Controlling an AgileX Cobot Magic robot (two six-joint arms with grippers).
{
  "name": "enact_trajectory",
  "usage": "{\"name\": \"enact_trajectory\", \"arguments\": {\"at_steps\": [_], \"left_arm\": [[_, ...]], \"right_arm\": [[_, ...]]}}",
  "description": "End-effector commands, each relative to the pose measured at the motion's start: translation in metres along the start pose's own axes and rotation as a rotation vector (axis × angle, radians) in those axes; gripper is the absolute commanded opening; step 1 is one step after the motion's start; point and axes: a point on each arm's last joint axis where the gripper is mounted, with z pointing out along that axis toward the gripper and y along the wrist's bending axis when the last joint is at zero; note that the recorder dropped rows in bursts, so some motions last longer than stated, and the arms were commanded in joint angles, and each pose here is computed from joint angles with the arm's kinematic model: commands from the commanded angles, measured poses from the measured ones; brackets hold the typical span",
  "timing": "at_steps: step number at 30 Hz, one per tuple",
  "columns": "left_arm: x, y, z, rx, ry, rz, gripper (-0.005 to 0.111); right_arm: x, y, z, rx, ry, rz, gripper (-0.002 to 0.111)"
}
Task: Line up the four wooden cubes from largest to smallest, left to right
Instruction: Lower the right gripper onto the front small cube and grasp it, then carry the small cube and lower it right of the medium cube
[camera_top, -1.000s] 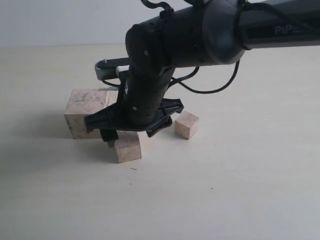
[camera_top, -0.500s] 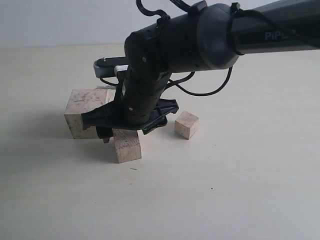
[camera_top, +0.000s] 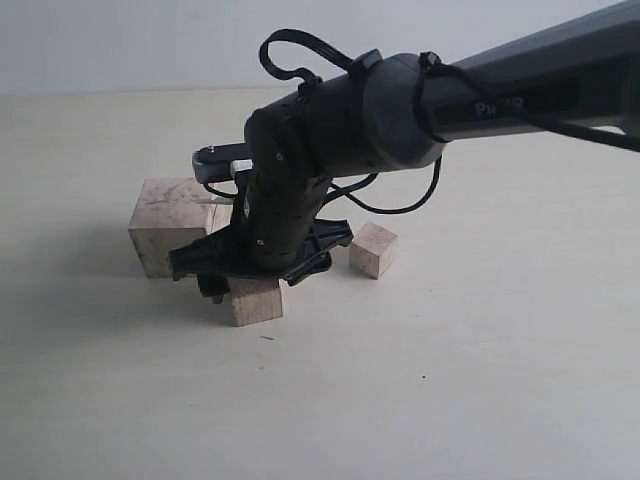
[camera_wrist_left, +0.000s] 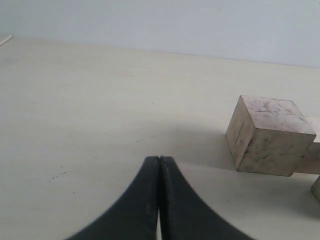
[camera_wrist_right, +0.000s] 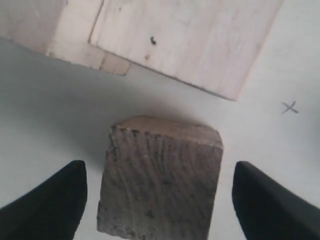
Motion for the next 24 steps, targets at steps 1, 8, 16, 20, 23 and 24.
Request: {"name": "enact_trajectory", "arguments": {"at_steps": [1, 8, 16, 20, 23, 24], "left_arm": [[-0.001, -0.001, 0.000, 0.008, -0.016, -0.004, 0.000], [-0.001, -0.001, 0.000, 0.008, -0.016, -0.004, 0.000], [-0.001, -0.001, 0.000, 0.008, -0.016, -0.004, 0.000], [-0.001, -0.001, 0.000, 0.008, -0.016, -0.004, 0.000], [-0.001, -0.001, 0.000, 0.008, -0.016, -0.004, 0.000], [-0.001, -0.001, 0.000, 0.008, -0.016, -0.004, 0.000]], "right_arm": [[-0.003, 0.001, -0.001, 0.005, -0.023, -0.024, 0.064], [0.002, -0.002, -0.007, 0.040, 0.029, -0.060, 0.008], [0.004, -0.011, -0.080, 0.061, 0.071, -0.308, 0.000], [-0.007, -0.045, -0.130, 0.073, 0.018, -0.347, 0.000], [-0.019, -0.083, -0.163, 0.096, -0.072, -0.325, 0.000], [-0.023, -0.098, -0.171, 0.108, -0.099, -0.305, 0.000]]}}
